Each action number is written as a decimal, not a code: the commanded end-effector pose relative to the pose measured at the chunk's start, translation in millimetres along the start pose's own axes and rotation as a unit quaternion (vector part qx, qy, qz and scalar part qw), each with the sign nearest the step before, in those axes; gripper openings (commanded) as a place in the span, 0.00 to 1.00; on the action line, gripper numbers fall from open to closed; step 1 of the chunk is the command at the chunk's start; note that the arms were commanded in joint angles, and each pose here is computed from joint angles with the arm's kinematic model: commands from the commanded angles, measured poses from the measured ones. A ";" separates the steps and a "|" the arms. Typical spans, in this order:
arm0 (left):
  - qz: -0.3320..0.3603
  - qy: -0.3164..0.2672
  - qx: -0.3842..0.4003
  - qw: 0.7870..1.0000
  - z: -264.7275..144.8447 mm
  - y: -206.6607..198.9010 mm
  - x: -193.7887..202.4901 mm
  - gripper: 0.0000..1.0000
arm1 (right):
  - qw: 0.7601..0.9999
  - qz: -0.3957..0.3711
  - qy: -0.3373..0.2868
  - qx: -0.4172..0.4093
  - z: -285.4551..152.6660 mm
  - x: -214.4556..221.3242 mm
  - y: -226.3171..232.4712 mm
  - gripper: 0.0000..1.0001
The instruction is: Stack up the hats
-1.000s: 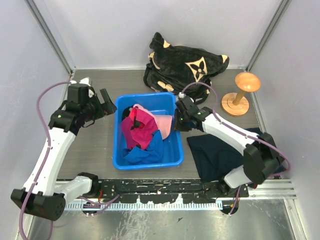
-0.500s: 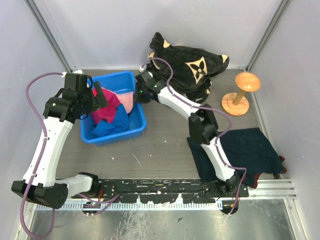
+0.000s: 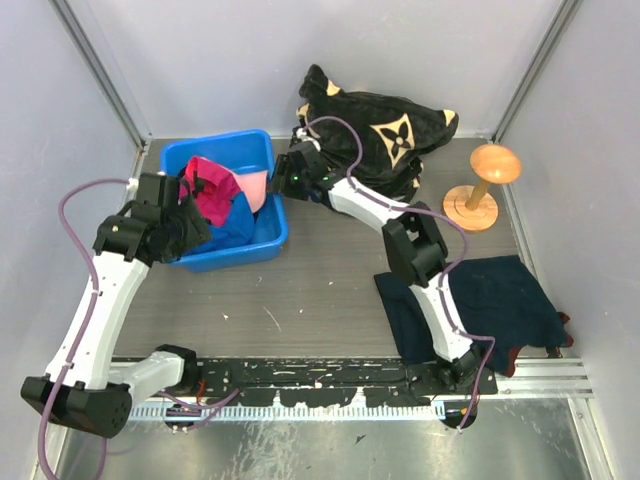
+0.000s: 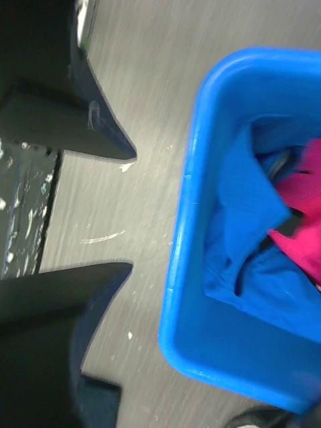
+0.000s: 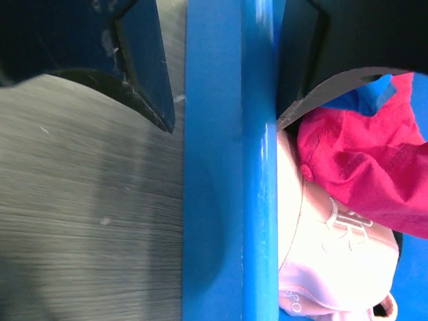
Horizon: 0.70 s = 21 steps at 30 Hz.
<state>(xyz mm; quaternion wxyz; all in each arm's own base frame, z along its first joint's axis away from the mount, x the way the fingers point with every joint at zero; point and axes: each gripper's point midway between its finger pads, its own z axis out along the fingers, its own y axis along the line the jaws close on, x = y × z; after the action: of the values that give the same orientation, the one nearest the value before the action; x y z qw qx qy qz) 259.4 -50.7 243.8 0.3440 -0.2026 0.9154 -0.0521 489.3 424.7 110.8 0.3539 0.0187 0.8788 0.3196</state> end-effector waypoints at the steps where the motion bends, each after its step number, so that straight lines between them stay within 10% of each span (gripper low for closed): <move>1: -0.061 0.078 0.013 0.995 -1.7 6.1 55.9 0.59 | 0.986 -0.018 -0.153 -0.063 -102.3 -114.8 46.1 0.66; 8: -0.093 0.160 -0.011 0.983 18.7 11.7 115.1 0.15 | 0.976 -0.047 -0.201 -0.068 -190.8 -150.4 51.9 0.77; 21: -0.009 0.115 -0.071 0.991 115.8 -30.4 77.1 0.11 | 0.979 -0.041 -0.104 0.172 -304.9 -73.8 -100.6 0.78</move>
<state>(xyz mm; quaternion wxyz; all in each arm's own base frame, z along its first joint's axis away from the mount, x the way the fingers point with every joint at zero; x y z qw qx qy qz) 228.4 -99.8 107.7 0.1398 -0.2371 0.9611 -0.0221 403.7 218.5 313.9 0.5178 0.0511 0.8141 0.2577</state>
